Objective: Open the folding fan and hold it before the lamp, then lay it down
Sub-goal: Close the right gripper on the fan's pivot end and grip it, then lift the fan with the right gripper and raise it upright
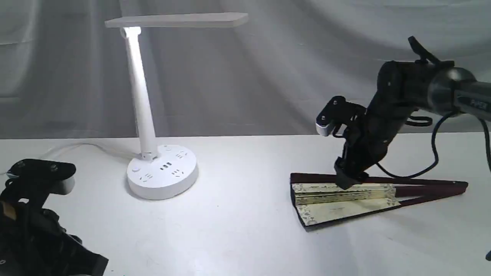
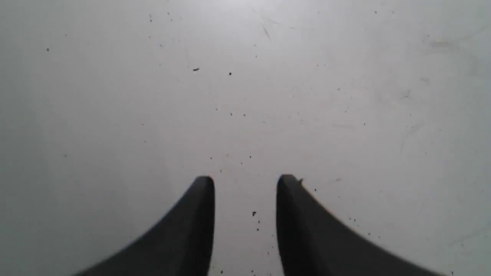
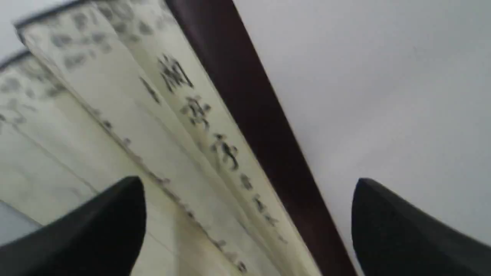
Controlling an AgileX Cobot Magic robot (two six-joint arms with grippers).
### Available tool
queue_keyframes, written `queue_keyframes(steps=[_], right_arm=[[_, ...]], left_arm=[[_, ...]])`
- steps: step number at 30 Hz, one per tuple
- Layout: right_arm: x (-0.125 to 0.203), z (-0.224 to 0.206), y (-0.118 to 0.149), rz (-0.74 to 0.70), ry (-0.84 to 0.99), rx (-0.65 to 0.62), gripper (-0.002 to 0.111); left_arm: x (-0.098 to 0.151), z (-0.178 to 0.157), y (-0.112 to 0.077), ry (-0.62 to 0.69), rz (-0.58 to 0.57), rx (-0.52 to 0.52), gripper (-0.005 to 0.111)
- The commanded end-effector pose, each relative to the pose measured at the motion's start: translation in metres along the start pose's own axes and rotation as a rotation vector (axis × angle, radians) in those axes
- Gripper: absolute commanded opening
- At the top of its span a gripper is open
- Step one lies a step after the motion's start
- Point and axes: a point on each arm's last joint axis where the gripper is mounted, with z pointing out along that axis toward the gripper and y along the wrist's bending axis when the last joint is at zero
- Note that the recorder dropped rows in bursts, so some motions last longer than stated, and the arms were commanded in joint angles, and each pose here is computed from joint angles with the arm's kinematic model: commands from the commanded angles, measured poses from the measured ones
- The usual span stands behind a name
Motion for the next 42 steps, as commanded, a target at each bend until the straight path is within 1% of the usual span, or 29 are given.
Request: queue_keyframes(steps=[1, 3, 9, 13, 16, 21, 25, 28, 33, 37, 42], right_arm=[[0.014, -0.003, -0.011, 0.013, 0.044, 0.013, 0.072], [0.021, -0.002, -0.010, 0.034, 0.065, -0.033, 0.072], [0.026, 0.003, -0.015, 0.052, 0.059, -0.025, 0.072], [0.031, 0.021, -0.009, 0.063, 0.096, -0.088, 0.072], [0.030, 0.027, -0.005, 0.085, 0.106, -0.088, 0.072], [0.028, 0.032, -0.007, 0.243, 0.081, -0.061, 0.072], [0.031, 0.039, -0.004, 0.315, 0.104, -0.076, 0.072], [0.034, 0.044, -0.001, 0.442, 0.142, -0.095, 0.072], [0.035, 0.044, 0.002, 0.528, 0.172, -0.107, 0.072], [0.028, 0.044, 0.013, 0.521, 0.201, -0.130, 0.072], [0.004, 0.047, 0.037, 0.465, 0.187, -0.143, 0.072]], left_arm=[[0.001, -0.001, -0.002, 0.014, -0.001, 0.006, 0.028], [0.001, -0.001, -0.002, 0.014, -0.001, 0.006, 0.028], [0.001, -0.001, -0.002, 0.021, -0.004, 0.007, 0.028], [0.002, -0.001, -0.002, 0.026, -0.006, 0.008, 0.028], [0.002, -0.001, -0.002, 0.027, -0.006, 0.008, 0.028], [0.002, -0.001, -0.002, 0.027, -0.006, 0.008, 0.028], [0.002, -0.001, -0.002, 0.027, -0.006, 0.008, 0.028], [0.002, -0.001, -0.002, 0.028, -0.006, 0.008, 0.028], [0.002, -0.001, -0.002, 0.028, -0.006, 0.008, 0.028], [0.002, -0.001, -0.002, 0.028, -0.010, 0.008, 0.028], [0.002, -0.001, -0.002, 0.028, -0.010, 0.008, 0.028]])
